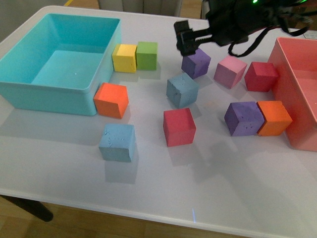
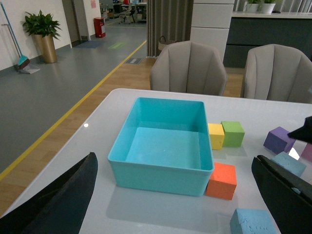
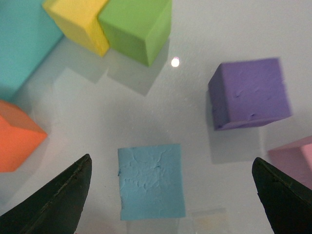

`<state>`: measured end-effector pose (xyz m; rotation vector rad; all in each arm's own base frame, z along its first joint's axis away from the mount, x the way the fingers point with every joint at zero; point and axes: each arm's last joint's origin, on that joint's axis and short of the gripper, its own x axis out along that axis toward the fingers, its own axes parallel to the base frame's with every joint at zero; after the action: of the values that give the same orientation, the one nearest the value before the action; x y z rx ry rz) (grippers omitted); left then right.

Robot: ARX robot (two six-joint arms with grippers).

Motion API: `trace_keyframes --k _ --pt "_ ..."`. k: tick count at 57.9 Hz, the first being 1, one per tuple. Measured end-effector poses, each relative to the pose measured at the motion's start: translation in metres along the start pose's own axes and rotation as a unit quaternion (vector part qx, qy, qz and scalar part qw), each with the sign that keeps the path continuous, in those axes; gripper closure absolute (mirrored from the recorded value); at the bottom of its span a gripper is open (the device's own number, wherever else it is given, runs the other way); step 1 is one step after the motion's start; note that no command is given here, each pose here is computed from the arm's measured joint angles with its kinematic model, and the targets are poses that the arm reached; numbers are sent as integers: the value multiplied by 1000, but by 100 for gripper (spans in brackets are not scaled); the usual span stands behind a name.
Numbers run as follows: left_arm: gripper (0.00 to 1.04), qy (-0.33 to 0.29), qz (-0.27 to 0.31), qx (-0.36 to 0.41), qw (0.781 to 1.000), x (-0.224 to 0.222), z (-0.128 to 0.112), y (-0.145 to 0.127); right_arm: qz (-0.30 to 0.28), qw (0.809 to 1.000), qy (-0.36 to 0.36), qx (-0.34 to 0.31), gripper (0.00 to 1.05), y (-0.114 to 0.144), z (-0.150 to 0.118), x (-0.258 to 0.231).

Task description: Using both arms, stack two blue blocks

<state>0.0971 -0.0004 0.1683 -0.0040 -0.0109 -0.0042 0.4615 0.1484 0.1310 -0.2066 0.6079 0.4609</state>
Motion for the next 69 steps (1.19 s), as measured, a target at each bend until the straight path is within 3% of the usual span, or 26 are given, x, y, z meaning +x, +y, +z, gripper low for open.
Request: trace_keyframes --k 16,19,21,26,27,36,61,69 --pt "9 0 0 0 1000 0 0 0 -49 990 -116 56 9 -26 -7 -115" --pt "9 0 0 0 1000 0 0 0 -126 974 -177 69 17 -33 -12 -134" --pt "9 0 0 0 1000 0 0 0 -181 954 -227 80 24 -38 -20 -151" --pt "9 0 0 0 1000 0 0 0 -227 926 -286 93 38 -41 -41 -181" --pt "9 0 0 0 1000 0 0 0 -225 925 -290 95 76 -24 -91 -217" --pt "9 0 0 0 1000 0 0 0 -222 926 -290 95 103 -15 -112 -237" --pt "9 0 0 0 1000 0 0 0 -224 927 -285 100 103 3 -166 -275" --pt "9 0 0 0 1000 0 0 0 -224 926 -289 99 103 9 -171 -286"
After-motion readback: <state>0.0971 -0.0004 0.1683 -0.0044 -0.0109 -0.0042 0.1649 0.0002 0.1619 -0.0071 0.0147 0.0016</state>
